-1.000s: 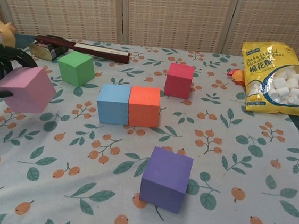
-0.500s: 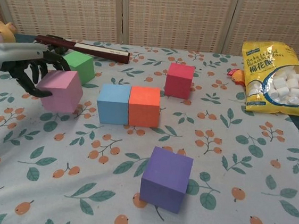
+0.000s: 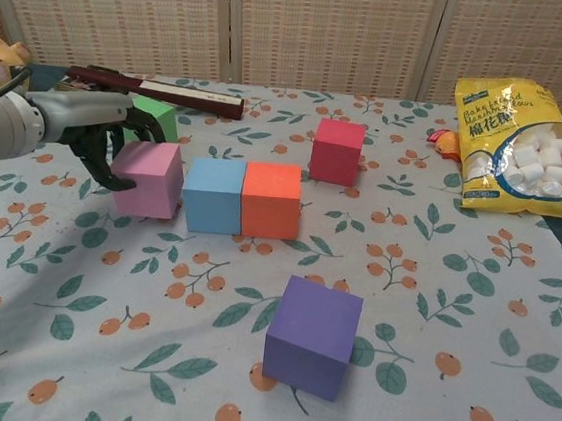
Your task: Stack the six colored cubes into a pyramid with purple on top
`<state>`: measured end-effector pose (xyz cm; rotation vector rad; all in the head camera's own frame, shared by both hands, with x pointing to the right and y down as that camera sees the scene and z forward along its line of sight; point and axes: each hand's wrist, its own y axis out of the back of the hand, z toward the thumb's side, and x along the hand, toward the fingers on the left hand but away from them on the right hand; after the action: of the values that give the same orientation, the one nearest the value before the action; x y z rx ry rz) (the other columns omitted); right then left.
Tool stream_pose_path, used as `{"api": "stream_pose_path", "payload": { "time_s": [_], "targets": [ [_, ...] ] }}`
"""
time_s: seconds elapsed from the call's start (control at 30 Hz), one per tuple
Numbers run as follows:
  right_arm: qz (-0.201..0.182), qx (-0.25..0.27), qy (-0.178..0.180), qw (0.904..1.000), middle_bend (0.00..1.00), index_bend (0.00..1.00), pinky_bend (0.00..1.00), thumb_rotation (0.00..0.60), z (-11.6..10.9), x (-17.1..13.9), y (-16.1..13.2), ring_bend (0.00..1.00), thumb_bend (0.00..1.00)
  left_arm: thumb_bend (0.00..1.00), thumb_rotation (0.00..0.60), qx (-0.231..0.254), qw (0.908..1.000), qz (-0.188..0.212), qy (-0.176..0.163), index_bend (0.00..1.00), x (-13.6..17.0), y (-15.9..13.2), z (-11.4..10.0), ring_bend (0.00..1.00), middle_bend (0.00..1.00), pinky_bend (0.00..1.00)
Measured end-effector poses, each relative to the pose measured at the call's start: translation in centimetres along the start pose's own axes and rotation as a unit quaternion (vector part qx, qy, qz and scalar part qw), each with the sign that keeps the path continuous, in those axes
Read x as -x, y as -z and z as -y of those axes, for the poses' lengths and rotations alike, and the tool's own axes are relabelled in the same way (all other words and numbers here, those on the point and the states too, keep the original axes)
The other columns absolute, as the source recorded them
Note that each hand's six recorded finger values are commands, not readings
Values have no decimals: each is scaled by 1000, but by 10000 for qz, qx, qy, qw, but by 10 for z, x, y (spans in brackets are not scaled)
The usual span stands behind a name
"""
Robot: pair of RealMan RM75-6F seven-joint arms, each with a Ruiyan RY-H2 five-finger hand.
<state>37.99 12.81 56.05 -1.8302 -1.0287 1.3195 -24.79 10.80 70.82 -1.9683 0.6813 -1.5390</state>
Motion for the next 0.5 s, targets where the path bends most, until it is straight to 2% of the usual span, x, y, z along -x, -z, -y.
{"api": "stream_pose_path", "payload": {
  "time_s": [0.5],
  "targets": [
    [88, 11, 11, 10000, 3, 0, 4, 600, -1, -3, 8, 0, 0, 342, 600, -87, 9999, -107, -15, 356, -5, -3, 8, 420, 404, 438]
  ]
}}
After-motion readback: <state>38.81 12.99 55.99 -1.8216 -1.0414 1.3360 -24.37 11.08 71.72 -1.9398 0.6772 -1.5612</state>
